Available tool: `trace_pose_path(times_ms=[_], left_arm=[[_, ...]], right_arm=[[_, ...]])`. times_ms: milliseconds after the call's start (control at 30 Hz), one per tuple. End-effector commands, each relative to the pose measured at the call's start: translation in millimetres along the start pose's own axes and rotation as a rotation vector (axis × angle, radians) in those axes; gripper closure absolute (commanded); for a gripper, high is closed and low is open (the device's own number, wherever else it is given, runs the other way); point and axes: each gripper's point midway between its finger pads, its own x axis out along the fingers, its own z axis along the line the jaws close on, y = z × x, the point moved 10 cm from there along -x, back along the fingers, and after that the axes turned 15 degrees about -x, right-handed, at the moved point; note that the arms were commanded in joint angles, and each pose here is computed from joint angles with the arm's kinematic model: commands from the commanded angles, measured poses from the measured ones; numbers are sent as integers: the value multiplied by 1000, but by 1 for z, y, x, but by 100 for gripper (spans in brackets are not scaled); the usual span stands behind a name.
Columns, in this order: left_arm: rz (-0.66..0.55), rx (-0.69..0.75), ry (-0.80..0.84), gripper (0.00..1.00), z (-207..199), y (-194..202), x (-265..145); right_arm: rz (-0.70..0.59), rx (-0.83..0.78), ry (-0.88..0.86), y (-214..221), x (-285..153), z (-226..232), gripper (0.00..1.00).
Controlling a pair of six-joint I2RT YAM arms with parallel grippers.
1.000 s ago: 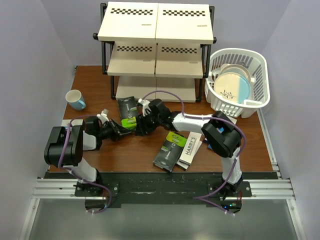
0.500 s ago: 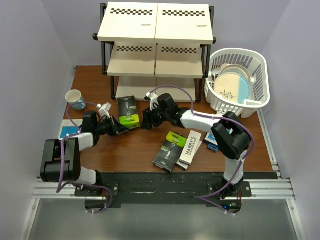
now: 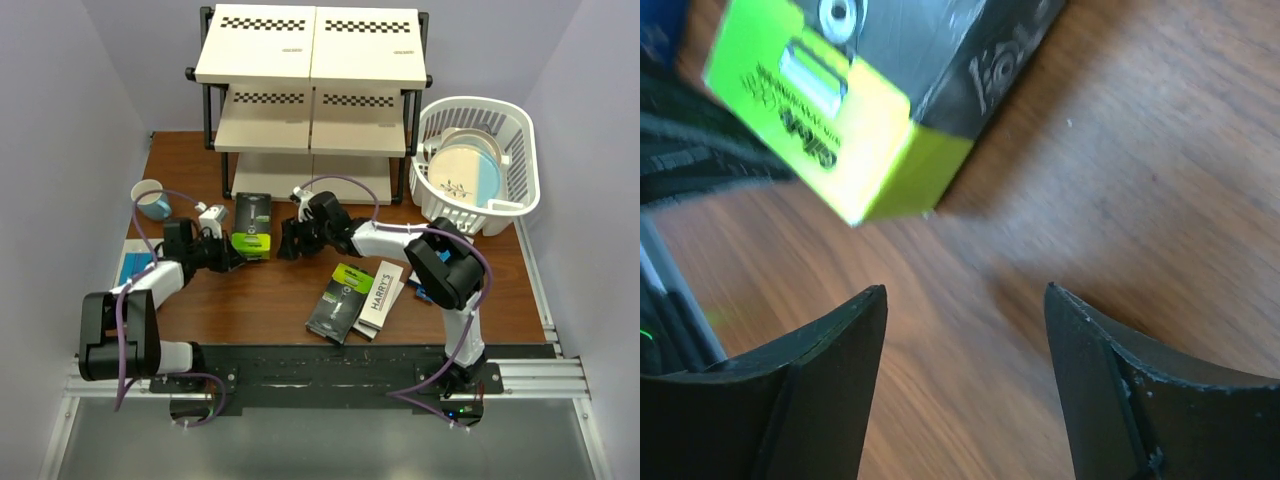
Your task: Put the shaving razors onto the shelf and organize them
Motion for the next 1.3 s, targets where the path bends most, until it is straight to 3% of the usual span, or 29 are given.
trace_pose_path(times_ms=[0,133,167,200,267,433,567,800,1000,1133,1200,1267], left_arm=[[-98,184,-27,100,-8,-33,-8],[-62,164,-12,99,-10,-34,-7],[-54,158,10,91,-14,-41,-8],[1,112,9,73,-15,-36,-10],[18,104,60,63,-26,-40,-17],[-131,139,-40,55,-45,-60,-49],[-258,51,-95,49,-38,-72,-47],[-264,-143,-107,47,-2,-86,6],[-198,-252,-98,48,15,-85,32],[-111,-330,-32,57,19,-67,49],[-106,-336,-25,67,18,-55,50],[-107,-315,-23,72,18,-47,47]], right_arm=[[-188,186,-68,-49,8,17,30],[-216,324,-59,-60,22,16,21],[-217,356,-61,-62,28,15,18],[-219,366,-62,-64,31,14,18],[-221,377,-72,-67,37,14,17],[-216,363,-48,-69,41,15,16],[-196,359,-26,-64,48,13,17],[-179,325,-11,-60,67,11,17],[-126,300,73,-50,81,11,25],[-93,229,57,-38,85,15,45],[-100,179,40,-34,85,18,60],[-96,149,43,-31,83,20,66]])
